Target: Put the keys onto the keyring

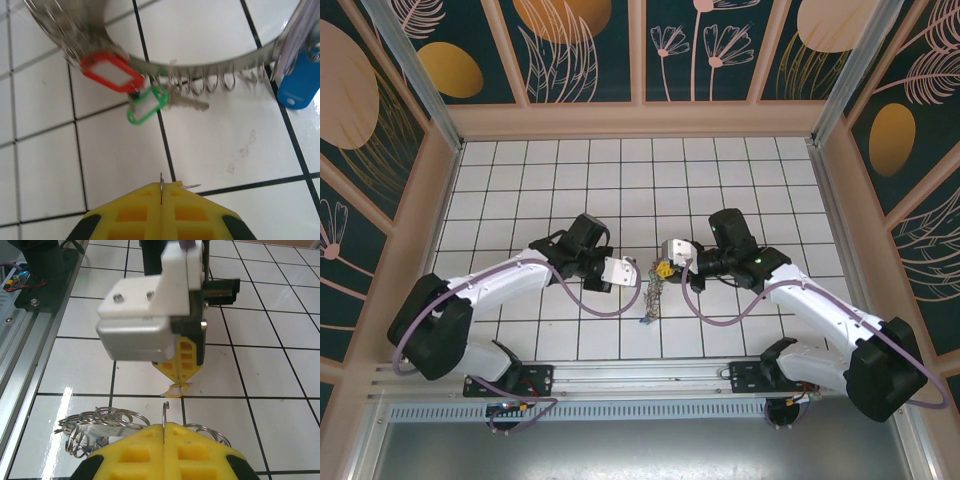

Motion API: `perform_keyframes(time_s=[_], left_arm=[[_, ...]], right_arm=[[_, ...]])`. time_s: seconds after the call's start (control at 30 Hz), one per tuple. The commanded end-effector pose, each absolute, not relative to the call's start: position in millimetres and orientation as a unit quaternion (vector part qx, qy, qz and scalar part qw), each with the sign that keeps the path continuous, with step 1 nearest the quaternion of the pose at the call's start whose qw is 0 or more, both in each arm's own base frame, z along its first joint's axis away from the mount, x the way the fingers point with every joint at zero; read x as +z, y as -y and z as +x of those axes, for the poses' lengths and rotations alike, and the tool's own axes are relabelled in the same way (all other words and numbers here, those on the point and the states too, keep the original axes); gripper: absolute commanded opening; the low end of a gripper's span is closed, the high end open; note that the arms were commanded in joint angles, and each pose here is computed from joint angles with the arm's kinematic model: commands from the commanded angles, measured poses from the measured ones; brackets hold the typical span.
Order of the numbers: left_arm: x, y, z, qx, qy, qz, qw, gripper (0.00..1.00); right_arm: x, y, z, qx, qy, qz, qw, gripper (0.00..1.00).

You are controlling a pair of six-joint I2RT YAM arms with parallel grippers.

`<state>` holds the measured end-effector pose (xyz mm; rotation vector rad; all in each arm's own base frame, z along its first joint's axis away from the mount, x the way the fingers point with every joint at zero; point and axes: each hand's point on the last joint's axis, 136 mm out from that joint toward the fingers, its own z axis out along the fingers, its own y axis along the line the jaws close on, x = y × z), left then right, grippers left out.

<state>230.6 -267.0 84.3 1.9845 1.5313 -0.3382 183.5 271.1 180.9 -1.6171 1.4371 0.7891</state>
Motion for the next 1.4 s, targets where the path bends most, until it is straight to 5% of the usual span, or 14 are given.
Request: perform_keyframes(time_s=[0.0, 0.67, 1.03, 1.37], left_arm=[[79.1, 263.5, 241.2, -0.117, -0.612, 0.727, 0.289, 0.01], [84.4, 181.7, 228.4, -0.121, -0.741, 0.637, 0.174, 0.0], [35.4, 154.9, 231.0, -0.074, -0.782, 0.617, 0.05, 0.0], [26.7, 219.1, 285.8, -0.139, -0.795, 0.588, 0.06, 0.0]], right_arm=[[188.9, -272.5, 177.9, 0.315, -0.548, -0.65, 0.422, 0.0], [187.8, -269.3, 175.9, 0.311, -0.551, -0.649, 0.423, 0.0], [190.0, -271.1, 177.4, 0.313, -0.552, -0.65, 0.418, 0.0], [188.8, -265.2, 177.6, 0.301, -0.562, -0.648, 0.416, 0.0]])
